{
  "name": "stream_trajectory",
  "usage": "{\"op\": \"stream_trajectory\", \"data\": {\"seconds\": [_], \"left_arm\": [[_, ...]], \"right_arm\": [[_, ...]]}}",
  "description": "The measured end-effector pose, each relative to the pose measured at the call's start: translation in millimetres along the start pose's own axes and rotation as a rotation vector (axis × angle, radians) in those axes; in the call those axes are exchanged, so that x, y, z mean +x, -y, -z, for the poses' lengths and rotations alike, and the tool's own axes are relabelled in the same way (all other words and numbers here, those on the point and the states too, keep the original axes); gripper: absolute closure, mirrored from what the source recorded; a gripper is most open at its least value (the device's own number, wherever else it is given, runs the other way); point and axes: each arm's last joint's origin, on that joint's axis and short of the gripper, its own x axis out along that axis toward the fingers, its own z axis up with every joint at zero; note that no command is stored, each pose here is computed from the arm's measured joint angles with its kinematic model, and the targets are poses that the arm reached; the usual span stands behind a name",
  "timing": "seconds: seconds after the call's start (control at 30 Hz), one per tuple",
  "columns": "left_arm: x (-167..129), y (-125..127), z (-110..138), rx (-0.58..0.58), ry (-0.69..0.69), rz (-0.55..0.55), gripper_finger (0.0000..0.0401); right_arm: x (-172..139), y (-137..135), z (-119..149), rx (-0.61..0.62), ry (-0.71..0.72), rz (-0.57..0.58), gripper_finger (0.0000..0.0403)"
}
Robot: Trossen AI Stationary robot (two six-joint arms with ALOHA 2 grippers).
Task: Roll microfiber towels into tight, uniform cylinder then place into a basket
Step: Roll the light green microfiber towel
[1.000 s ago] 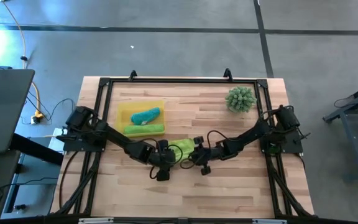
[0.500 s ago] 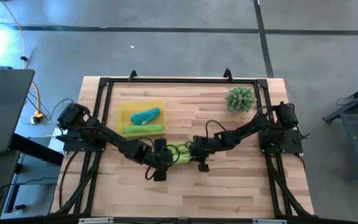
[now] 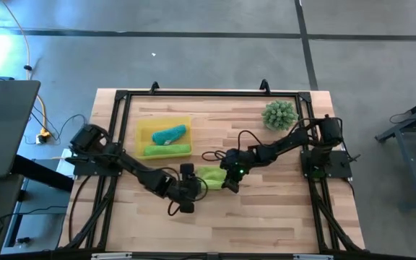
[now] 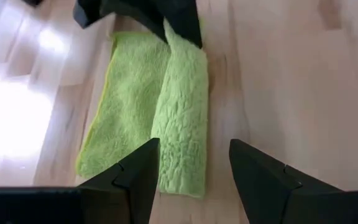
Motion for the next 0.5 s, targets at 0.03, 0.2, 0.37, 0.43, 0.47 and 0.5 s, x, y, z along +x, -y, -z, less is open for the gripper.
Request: {"op": "stream_trajectory", "data": {"seconds": [0.03, 0.2, 0.37, 0.43, 0.47, 0.5], "left_arm": [[3.3, 0.4, 1.2, 0.003, -0.005, -0.002, 0.0217], [19.1, -1.8, 9.1, -0.003, -0.052, -0.022, 0.0217], [26.6, -12.2, 9.4, -0.099, -0.09, 0.006, 0.0246], [29.3, -16.4, 9.0, -0.14, -0.11, 0.048, 0.0274], [30.7, -18.8, 8.6, -0.16, -0.121, 0.075, 0.0292], [32.1, -21.1, 8.1, -0.179, -0.132, 0.108, 0.0309]], "right_arm": [[0.0, 0.1, 0.0, 0.002, 0.001, 0.001, 0.0377], [0.0, 0.1, 0.0, 0.002, 0.003, 0.004, 0.0376], [0.0, 0.2, 0.1, -0.013, 0.003, 0.005, 0.0375], [0.0, 0.3, 0.0, -0.014, 0.004, 0.005, 0.0375], [0.0, 0.3, 0.0, -0.014, 0.004, 0.005, 0.0375], [0.0, 0.3, 0.0, -0.018, 0.004, 0.006, 0.0375]]}}
